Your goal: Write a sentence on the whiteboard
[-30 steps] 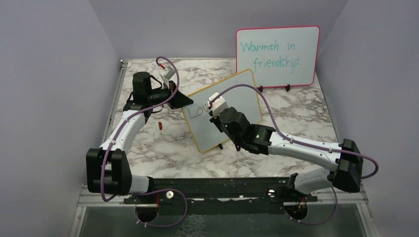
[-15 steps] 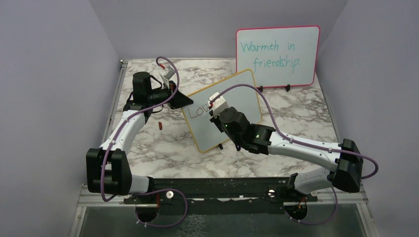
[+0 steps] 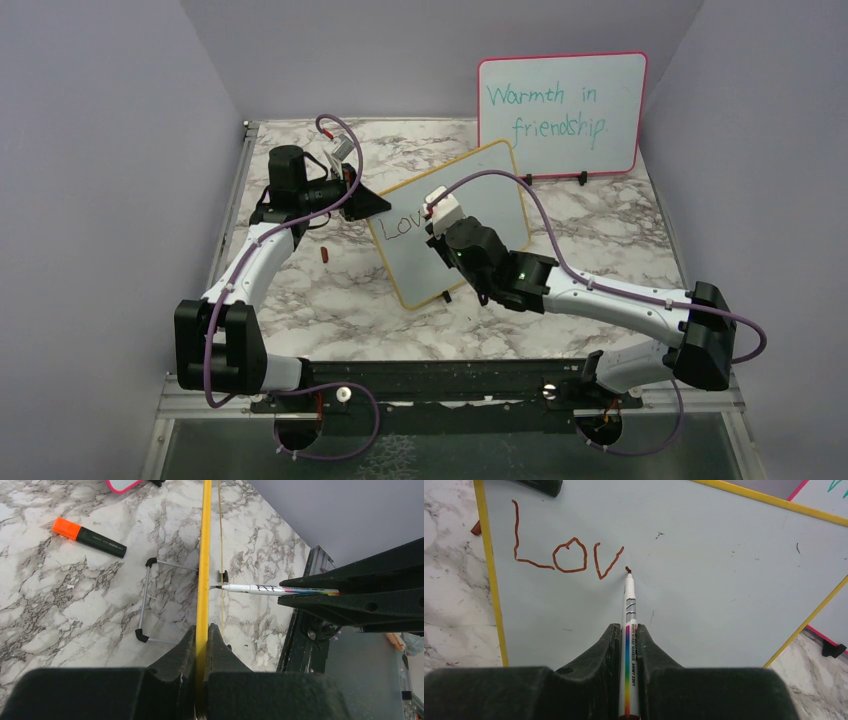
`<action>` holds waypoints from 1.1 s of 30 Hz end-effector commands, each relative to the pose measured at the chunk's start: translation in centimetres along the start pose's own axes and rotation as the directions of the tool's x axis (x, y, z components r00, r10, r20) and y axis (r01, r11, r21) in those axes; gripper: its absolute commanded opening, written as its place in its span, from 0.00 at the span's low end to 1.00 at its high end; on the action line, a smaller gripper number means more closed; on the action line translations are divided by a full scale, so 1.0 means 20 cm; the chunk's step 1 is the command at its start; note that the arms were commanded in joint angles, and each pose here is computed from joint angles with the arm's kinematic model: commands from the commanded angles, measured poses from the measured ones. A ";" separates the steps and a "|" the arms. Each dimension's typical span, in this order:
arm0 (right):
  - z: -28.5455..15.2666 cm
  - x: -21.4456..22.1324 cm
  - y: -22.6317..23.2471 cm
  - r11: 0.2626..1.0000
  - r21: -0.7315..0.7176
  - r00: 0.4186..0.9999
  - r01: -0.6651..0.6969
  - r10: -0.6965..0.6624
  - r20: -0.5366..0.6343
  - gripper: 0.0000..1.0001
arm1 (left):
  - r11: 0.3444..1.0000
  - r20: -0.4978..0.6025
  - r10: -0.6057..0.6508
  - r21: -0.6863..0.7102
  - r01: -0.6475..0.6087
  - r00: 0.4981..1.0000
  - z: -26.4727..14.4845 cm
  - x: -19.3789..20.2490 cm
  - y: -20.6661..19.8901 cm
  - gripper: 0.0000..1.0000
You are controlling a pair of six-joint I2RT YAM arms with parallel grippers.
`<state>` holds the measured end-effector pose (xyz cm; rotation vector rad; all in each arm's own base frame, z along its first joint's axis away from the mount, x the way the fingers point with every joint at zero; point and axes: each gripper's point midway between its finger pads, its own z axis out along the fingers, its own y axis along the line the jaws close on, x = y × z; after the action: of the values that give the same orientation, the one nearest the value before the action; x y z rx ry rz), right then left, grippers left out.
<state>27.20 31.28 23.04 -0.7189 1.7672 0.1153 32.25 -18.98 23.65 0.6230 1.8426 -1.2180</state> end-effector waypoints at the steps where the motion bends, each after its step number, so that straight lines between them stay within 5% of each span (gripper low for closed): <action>1: 0.01 0.04 -0.06 0.999 0.043 1.000 -0.010 0.010 -0.015 0.01 | 0.999 -0.078 -0.016 -0.033 0.014 0.997 0.04 0.15 0.06 0.00; 33: 0.04 -0.04 -0.11 0.997 0.081 0.999 -0.012 0.009 0.031 0.01 | 0.999 -0.084 -0.021 -0.035 0.018 0.996 0.04 0.16 0.07 0.00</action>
<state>28.20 30.28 23.64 -0.6794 1.7550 0.0846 32.34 -18.97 23.66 0.6212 1.8463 -1.2192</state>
